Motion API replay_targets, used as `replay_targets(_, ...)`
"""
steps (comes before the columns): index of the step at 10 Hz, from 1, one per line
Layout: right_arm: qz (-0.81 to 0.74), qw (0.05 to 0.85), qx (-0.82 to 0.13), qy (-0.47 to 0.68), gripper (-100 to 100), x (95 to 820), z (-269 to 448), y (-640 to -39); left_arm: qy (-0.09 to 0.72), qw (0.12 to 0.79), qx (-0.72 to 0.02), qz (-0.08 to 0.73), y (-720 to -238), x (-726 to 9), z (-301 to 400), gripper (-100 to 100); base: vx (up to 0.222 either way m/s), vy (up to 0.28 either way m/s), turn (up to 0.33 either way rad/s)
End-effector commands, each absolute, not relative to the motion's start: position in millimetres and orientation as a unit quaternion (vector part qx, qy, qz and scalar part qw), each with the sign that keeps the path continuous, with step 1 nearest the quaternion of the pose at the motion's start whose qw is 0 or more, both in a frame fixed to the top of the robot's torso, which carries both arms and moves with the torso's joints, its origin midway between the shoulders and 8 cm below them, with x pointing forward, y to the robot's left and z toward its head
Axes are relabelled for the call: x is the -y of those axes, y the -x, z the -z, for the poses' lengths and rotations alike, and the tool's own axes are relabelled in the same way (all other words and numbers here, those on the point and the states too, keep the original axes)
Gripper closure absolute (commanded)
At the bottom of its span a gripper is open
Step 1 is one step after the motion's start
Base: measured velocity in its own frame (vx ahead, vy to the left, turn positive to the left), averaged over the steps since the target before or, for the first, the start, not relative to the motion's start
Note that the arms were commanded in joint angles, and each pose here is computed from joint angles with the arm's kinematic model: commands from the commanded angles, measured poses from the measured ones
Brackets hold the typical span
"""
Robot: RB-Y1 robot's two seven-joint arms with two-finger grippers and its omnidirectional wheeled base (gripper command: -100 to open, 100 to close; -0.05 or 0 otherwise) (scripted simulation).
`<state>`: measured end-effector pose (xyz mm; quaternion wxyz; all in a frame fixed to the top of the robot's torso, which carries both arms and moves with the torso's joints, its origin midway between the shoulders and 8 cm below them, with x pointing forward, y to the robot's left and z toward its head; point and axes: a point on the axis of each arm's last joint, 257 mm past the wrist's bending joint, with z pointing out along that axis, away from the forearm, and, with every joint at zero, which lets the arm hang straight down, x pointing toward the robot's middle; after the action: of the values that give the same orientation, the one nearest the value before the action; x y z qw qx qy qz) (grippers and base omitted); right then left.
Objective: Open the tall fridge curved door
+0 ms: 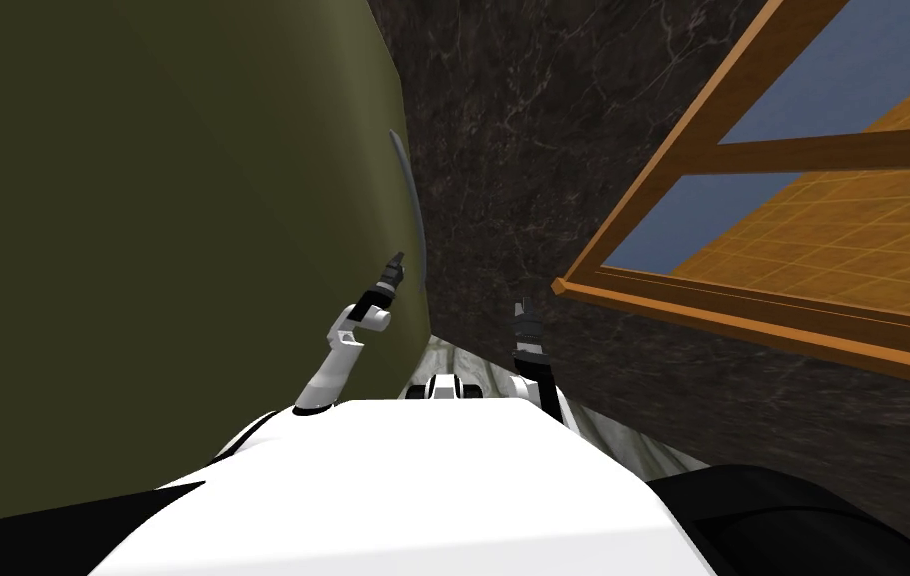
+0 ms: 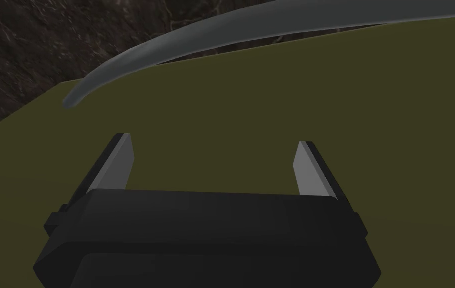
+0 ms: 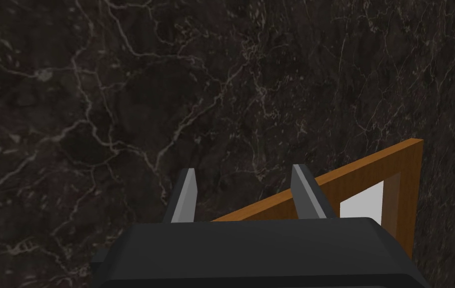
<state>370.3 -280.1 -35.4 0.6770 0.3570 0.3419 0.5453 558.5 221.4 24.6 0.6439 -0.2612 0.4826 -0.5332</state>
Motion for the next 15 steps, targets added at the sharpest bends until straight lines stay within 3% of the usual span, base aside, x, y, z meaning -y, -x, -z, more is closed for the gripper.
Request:
replay_targets(1,-0.545,0.677,-0.342,-0.357,0,280,35,-370,0.261,0.643,-0.489,0.529,-570,-220,-36,-100,0.0,0.0,0.0)
replay_targets(15,-0.545,0.677,-0.342,-0.357,0,280,35,-370,0.288,0.635,-0.556,0.453,-649,-228,-94,-100,-0.002,0.009,-0.055)
